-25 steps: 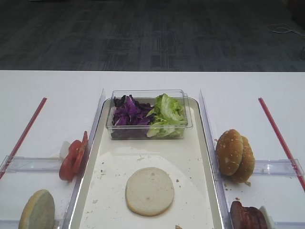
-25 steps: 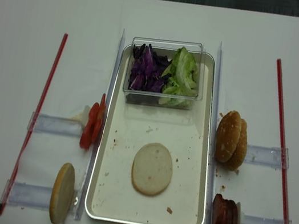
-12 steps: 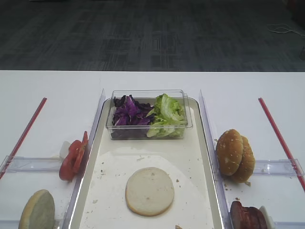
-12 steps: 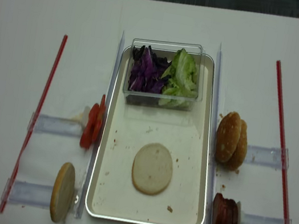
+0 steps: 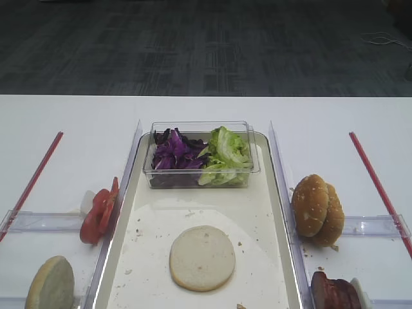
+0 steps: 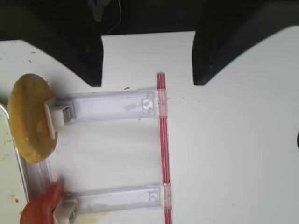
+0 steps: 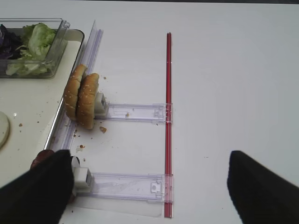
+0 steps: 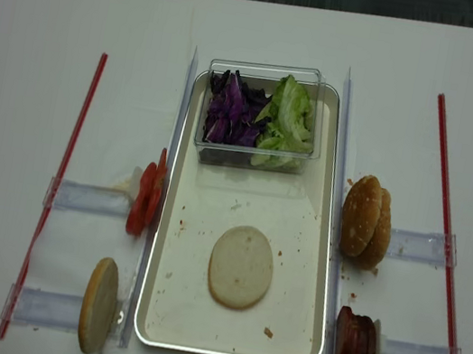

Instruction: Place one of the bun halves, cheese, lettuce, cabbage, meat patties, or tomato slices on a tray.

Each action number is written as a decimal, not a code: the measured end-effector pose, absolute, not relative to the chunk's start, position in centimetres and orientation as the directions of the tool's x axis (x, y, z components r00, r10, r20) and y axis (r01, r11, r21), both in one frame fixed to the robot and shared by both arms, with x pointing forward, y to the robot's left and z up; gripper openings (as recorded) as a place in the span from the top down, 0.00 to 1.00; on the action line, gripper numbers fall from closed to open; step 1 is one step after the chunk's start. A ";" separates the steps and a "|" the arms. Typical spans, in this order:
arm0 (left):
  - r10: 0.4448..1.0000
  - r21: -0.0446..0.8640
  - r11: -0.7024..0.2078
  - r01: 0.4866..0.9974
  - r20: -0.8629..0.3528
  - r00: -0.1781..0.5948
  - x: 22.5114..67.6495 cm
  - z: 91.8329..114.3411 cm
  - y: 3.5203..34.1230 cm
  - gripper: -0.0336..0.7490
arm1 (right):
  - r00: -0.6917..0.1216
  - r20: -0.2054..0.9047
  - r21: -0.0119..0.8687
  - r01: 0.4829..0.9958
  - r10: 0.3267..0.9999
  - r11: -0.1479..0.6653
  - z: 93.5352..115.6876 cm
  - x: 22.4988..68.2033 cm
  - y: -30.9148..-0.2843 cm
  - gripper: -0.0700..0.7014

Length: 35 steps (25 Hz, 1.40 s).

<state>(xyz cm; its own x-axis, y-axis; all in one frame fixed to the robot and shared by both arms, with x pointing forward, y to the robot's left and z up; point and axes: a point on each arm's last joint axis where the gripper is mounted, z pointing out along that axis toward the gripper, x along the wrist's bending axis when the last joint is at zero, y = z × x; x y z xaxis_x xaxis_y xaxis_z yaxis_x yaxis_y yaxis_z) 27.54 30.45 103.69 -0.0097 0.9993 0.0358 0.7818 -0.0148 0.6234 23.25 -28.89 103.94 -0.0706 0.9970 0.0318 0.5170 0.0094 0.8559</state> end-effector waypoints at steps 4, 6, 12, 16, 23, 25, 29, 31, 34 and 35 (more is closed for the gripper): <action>0.999 0.691 -0.015 0.723 0.035 -0.013 26.2 103.9 30.5 0.42 | -0.071 0.032 0.856 0.517 0.997 0.009 103.9 23.2 -28.9 0.06; 0.999 0.722 -0.015 0.691 0.034 -0.015 25.6 104.0 30.5 0.42 | -0.071 0.032 0.856 0.517 0.997 0.009 103.9 23.2 -28.9 0.06; 0.999 0.807 -0.014 0.590 0.032 -0.019 23.6 104.1 30.5 0.42 | -0.071 0.032 0.856 0.517 0.997 0.009 103.9 23.2 -28.9 0.06; 0.999 0.833 -0.014 0.553 0.031 -0.021 22.8 104.0 30.5 0.42 | -0.071 0.032 0.856 0.517 0.997 0.009 103.9 23.2 -28.9 0.06; 1.000 0.833 -0.007 0.554 0.023 -0.022 22.8 104.0 30.4 0.42 | -0.069 0.030 0.856 0.517 0.997 0.010 103.9 23.3 -28.9 0.06; 1.000 0.833 -0.007 0.554 0.023 -0.022 22.8 104.0 30.4 0.42 | -0.069 0.030 0.856 0.517 0.997 0.010 103.9 23.3 -28.9 0.06; 1.000 0.833 -0.001 0.554 0.017 -0.025 22.8 104.0 30.4 0.42 | -0.069 0.030 0.856 0.517 0.997 0.010 103.9 23.3 -28.9 0.06; 1.000 0.833 0.002 0.554 0.014 -0.025 22.8 104.0 30.4 0.42 | -0.069 0.030 0.856 0.517 0.997 0.010 103.9 23.3 -28.9 0.06; 0.999 0.833 0.015 0.553 0.003 -0.032 22.8 104.0 30.4 0.42 | -0.069 0.030 0.856 0.517 0.997 0.010 103.9 23.3 -28.9 0.06; 0.999 0.833 0.020 0.553 -0.002 -0.033 22.8 104.0 30.4 0.42 | -0.069 0.030 0.856 0.517 0.997 0.010 103.9 23.3 -28.9 0.06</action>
